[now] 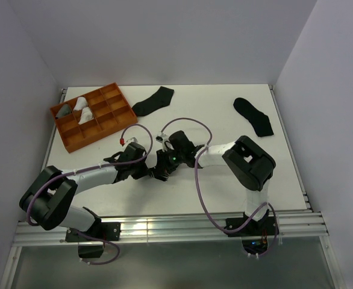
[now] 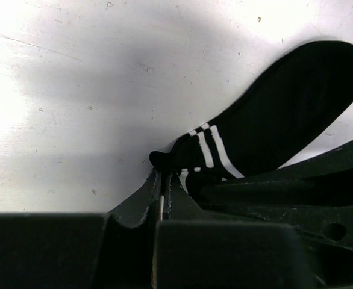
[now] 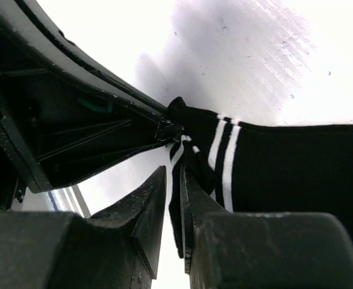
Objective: Roll the socks
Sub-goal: Roll the sock at the center of the board.
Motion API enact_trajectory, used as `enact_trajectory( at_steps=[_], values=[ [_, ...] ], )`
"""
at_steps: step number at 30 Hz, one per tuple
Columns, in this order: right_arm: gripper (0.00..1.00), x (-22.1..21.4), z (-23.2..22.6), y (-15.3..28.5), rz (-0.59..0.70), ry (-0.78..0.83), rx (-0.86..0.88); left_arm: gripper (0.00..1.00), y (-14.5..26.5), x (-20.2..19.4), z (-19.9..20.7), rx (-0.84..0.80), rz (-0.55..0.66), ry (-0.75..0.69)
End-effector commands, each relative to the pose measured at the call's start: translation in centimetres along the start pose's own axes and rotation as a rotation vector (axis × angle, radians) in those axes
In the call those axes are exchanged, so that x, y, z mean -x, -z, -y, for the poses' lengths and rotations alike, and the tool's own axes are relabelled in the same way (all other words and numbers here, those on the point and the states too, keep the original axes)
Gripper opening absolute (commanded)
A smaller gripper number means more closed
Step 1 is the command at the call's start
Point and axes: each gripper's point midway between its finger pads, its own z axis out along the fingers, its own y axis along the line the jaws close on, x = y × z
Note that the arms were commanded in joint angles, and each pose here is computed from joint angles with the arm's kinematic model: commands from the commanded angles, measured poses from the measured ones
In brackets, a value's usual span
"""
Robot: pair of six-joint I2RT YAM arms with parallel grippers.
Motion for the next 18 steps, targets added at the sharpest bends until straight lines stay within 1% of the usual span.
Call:
enact_trajectory(
  at_steps=[1,7,13,18],
  values=[
    [0.24,1.3,0.2,0.6,0.037,0.045,-0.042,0.00,0.5,0.4,-0.3,0.023,0.014,-0.039],
    [0.29,1.5,0.3,1.3,0.050,0.086,-0.074,0.00,0.7,0.5,-0.1,0.022,0.014,-0.047],
    [0.31,1.7,0.2,1.7,0.052,0.141,-0.119,0.00,0.7,0.7,0.1,0.027,0.014,-0.052],
    [0.31,0.8,0.3,1.3,0.024,0.170,-0.139,0.00,0.8,0.9,0.4,0.026,0.012,-0.052]
  ],
)
